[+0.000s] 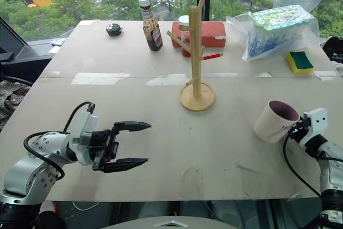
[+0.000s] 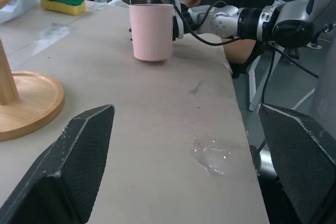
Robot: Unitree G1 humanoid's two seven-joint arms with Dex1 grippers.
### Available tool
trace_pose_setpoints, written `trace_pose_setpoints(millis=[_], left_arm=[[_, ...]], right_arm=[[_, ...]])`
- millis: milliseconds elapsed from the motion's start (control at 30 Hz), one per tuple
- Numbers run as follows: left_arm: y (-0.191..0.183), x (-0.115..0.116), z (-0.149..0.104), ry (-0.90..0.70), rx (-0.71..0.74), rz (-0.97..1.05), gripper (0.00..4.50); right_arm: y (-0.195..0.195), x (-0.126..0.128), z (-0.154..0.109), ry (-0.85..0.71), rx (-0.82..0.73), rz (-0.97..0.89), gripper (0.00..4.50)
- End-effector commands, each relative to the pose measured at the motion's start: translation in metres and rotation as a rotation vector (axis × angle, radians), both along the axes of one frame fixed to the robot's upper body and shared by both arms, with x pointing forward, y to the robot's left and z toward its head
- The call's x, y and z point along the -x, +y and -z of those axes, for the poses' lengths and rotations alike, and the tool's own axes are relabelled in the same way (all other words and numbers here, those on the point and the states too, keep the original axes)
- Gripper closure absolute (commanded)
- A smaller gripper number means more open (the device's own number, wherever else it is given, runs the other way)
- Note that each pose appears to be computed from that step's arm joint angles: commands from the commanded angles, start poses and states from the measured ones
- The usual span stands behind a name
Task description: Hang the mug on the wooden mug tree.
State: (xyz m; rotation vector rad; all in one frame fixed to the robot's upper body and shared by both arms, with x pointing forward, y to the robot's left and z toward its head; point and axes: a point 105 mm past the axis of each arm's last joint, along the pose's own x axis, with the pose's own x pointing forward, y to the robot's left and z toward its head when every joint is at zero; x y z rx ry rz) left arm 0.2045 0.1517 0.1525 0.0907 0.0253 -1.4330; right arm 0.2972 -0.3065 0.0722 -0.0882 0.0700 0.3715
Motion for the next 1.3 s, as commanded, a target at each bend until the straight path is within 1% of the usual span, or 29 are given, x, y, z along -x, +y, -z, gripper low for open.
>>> trace_pose_setpoints(millis=[33,67,133,367,567,633,700,767,867,1100,1300], left_arm=[[0.001,-0.001,-0.01,-0.034,0.008,-0.017,0.0],[0.001,-0.002,-0.01,-0.032,0.019,-0.03,0.0],[0.0,-0.004,-0.008,-0.027,0.033,-0.046,0.0],[0.0,-0.011,-0.001,-0.017,0.067,-0.078,0.0],[0.003,-0.014,0.0,-0.034,0.083,-0.108,0.0],[0.004,-0.015,0.0,-0.053,0.088,-0.127,0.0],[0.005,-0.017,-0.001,-0.088,0.091,-0.147,0.0],[0.005,-0.016,-0.003,-0.065,0.126,-0.146,0.0],[0.005,-0.016,-0.006,-0.079,0.136,-0.158,0.0],[0.002,-0.009,-0.01,-0.089,0.151,-0.175,0.0],[0.004,-0.005,-0.033,-0.13,0.281,-0.272,0.0]], right_arm=[[0.002,0.0,-0.01,-0.05,0.017,-0.016,4.15],[0.005,0.001,-0.014,-0.062,0.024,-0.028,4.48],[0.012,0.004,-0.023,-0.092,0.045,-0.051,4.48],[0.041,0.002,-0.072,-0.221,0.103,-0.111,4.48],[0.09,-0.002,-0.115,-0.327,0.189,-0.268,4.48],[0.104,-0.007,-0.13,-0.347,0.175,-0.306,4.48],[0.114,-0.012,-0.139,-0.344,0.193,-0.357,4.48],[0.119,-0.02,-0.149,-0.338,0.208,-0.401,4.48],[0.124,-0.035,-0.168,-0.338,0.185,-0.483,4.48],[0.147,-0.063,-0.188,-0.324,0.245,-0.677,4.48],[0.168,-0.073,-0.188,-0.305,0.274,-0.797,4.48]])
